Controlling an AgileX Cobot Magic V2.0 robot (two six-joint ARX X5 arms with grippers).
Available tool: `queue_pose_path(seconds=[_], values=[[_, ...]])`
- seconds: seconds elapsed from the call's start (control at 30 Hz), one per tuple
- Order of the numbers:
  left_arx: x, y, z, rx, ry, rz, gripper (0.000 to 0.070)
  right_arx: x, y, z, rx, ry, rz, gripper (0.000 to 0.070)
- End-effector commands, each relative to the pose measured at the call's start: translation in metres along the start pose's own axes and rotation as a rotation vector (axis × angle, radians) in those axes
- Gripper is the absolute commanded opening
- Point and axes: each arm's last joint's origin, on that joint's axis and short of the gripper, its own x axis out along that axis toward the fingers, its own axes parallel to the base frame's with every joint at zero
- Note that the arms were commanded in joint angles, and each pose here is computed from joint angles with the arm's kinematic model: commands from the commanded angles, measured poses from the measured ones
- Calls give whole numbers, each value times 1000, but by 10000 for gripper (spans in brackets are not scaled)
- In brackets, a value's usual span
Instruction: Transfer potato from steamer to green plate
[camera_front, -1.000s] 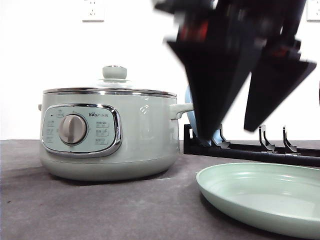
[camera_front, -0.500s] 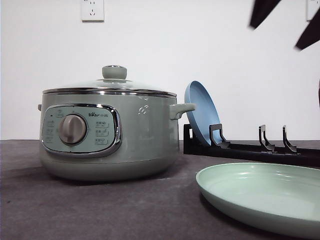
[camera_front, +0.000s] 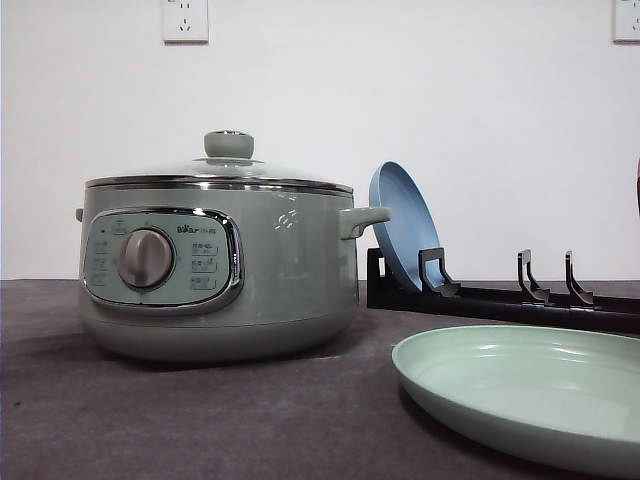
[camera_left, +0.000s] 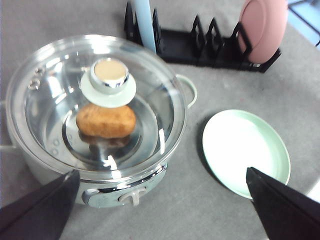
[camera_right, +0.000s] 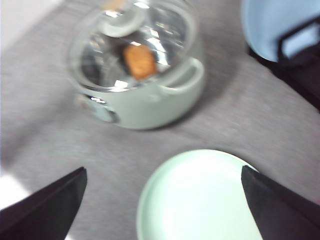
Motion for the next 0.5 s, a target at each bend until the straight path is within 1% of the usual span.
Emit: queue_pose_path(seconds=[0.0,0.1,0.2,0.33,0.47], values=[[5,1,9,1,3,-10,700,-2,2,2,-3,-20,30,625],[17,3,17,-13,55,-17,700,-4,4,3,7,-40,58,625],[30,6,32,-30,118,-4,700,-4,4,3,8,-42,59,625],[51,10,55,-53,199,57,700,-4,4,3,9,-40,59,625],[77,14,76,-53,269,106,700,-4,4,4,5,-45,56,625]])
